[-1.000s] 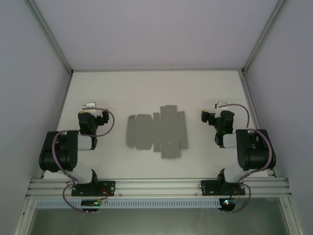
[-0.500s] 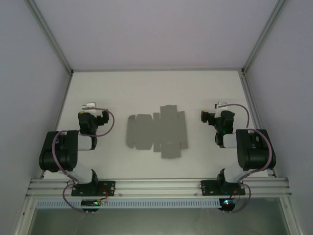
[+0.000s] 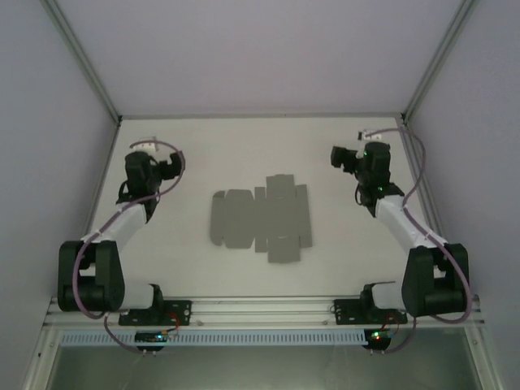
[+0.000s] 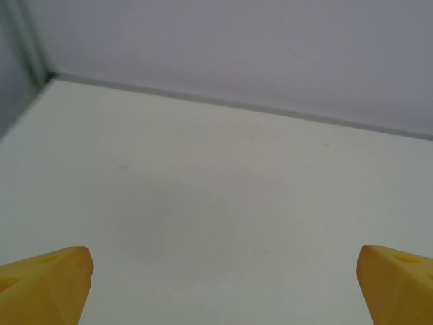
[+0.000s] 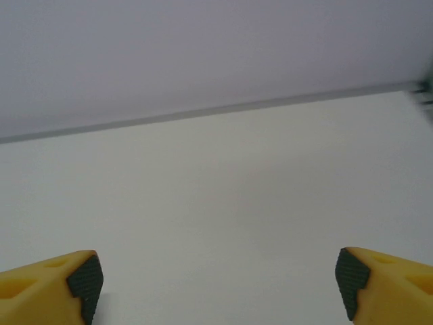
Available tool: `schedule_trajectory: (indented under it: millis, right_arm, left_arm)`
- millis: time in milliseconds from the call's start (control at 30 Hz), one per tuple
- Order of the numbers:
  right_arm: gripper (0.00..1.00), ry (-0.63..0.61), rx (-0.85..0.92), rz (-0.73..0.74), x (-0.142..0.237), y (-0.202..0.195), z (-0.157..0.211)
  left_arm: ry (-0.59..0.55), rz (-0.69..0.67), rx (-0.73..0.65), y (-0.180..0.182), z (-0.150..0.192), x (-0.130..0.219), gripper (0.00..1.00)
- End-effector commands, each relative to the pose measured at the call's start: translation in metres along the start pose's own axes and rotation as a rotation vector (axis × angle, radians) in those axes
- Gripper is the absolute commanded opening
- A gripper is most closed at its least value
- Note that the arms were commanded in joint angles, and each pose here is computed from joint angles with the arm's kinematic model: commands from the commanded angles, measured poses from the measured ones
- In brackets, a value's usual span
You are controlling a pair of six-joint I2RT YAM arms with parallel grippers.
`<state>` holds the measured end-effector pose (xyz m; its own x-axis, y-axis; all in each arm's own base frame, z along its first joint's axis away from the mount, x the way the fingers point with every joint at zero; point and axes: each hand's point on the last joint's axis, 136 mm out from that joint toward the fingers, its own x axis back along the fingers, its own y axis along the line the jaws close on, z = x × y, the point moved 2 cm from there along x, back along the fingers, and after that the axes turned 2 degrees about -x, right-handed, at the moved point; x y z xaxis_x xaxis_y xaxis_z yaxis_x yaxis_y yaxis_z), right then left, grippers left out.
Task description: Assemble paper box
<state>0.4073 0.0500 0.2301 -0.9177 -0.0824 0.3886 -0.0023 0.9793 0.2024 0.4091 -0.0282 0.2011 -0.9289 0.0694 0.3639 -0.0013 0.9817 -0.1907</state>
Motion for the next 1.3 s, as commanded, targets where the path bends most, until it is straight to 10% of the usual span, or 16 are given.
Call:
schedule_trajectory:
  millis: [0,200,667,900,1100,1267]
  right_arm:
    - [0.83,0.362,-0.092,-0.087,0.007,0.04,0.073]
    - [0.52,0.704,-0.093,-0.352,0.013,0.12,0.151]
    - [0.45,0.878,-0.107,-0.185,-0.012,0.091,0.244]
    - [0.45,0.869,-0.108,-0.185,-0.015,0.086,0.254]
    - [0.48,0.824,-0.135,-0.245,-0.016,0.092,0.239]
    - [0.66,0.661,-0.124,-0.361,0.001,0.101,0.17]
  left_arm:
    - [0.318,0.113,0.092,-0.042,0.065,0.0,0.99]
    - [0.515,0.272,0.083,-0.091,0.111,0.012,1.0]
    - [0.726,0.493,0.234,-0.116,0.174,0.027,0.98]
    - [0.689,0.722,0.329,-0.148,0.161,0.028,0.64]
    - [0.627,0.71,0.332,-0.149,0.145,0.028,0.01]
    - [0.484,0.757,0.309,-0.158,0.092,0.042,0.0]
